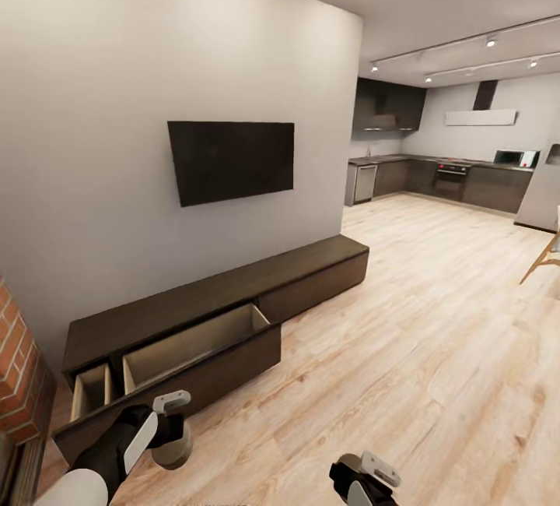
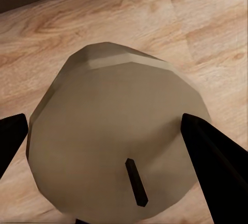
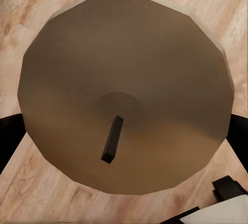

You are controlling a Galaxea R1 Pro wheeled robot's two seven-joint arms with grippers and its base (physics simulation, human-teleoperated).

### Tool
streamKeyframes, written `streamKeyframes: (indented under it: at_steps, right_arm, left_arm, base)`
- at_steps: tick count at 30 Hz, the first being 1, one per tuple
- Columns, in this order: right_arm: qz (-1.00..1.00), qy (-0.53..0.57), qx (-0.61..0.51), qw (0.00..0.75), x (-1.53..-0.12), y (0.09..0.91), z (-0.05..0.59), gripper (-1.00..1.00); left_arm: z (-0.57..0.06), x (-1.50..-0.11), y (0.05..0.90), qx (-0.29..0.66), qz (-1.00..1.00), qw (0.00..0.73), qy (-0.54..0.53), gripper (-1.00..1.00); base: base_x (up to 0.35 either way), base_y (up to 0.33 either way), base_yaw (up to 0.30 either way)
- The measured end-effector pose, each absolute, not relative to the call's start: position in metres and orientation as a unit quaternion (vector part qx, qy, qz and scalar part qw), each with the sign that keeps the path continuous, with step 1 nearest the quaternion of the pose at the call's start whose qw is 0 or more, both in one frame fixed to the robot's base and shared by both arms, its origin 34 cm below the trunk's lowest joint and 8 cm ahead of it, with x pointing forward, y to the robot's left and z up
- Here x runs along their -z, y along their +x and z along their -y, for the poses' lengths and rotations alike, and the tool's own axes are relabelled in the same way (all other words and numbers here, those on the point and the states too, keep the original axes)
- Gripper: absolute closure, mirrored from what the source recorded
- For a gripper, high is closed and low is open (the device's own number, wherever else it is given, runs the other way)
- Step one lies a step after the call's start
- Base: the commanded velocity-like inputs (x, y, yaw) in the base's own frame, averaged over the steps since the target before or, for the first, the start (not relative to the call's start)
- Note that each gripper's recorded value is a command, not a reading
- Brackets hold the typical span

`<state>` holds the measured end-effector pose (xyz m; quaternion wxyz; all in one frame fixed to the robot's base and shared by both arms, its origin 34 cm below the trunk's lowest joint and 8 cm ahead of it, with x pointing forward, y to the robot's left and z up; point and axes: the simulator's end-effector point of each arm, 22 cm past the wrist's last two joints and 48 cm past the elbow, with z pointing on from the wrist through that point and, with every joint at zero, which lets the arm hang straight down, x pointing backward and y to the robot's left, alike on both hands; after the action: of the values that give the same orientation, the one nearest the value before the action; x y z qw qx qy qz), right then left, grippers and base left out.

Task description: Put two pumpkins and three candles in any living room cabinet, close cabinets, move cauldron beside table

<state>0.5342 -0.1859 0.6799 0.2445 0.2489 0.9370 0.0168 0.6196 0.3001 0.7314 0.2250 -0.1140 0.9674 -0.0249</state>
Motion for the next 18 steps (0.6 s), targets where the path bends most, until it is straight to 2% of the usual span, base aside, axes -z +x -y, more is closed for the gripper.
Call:
streamKeyframes:
  at_steps: [4,12,18]
  right_arm:
    - [-0.938,0.242,-0.017,0.247,-0.685,0.535,0.183,1.00]
    - [-0.945,0.195,-0.017,0.260,-0.696,0.538,0.166,1.00]
    - [-0.947,0.192,-0.016,0.257,-0.695,0.536,0.164,1.00]
  left_arm:
    - [-0.299,-0.735,0.618,0.025,-0.968,0.224,-0.113,1.00]
    - [-0.299,-0.741,0.617,0.024,-0.968,0.223,-0.112,1.00]
    - [-0.299,-0.740,0.617,0.024,-0.968,0.223,-0.111,1.00]
  base:
    - [0.000,0.000,0.138]
    - [0.000,0.000,0.017]
    - [0.000,-0.083,0.236]
